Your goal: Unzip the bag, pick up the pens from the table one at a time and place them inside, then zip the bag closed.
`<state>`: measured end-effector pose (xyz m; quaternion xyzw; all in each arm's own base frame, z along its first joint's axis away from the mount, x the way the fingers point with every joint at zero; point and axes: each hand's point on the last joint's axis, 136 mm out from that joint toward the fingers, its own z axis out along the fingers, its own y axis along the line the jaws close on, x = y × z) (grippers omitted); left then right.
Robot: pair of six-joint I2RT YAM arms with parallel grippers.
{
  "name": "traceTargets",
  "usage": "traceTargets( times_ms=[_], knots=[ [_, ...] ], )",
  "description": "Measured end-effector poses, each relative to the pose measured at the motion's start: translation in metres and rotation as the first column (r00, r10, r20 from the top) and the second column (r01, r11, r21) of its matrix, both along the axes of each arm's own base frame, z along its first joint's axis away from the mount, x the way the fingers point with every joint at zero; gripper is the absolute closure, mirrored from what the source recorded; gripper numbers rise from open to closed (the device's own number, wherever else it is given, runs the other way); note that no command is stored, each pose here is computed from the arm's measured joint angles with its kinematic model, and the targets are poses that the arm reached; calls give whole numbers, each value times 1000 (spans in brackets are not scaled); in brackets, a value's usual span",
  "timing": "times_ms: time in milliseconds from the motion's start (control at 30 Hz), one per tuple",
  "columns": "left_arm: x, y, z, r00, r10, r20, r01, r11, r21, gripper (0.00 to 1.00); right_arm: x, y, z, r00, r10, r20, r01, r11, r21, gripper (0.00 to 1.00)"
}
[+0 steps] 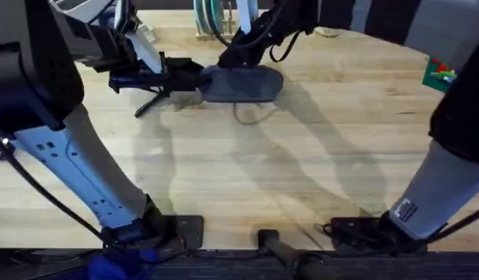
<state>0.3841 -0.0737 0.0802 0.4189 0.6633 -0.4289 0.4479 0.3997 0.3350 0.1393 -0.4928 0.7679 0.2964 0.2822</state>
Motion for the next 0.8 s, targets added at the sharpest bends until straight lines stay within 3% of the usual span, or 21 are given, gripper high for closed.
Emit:
traceTargets(
  times_ms=[300, 800],
  knots=[
    [1, 2, -1, 1000, 3, 2, -3, 1000, 9, 960, 11, 10, -11, 1000, -28, -8, 28, 999, 34, 970],
    [1, 2, -1, 1000, 3, 2, -3, 1000, 14, 960, 12, 17, -9, 995, -81, -64, 85, 995, 56, 970]
  ],
)
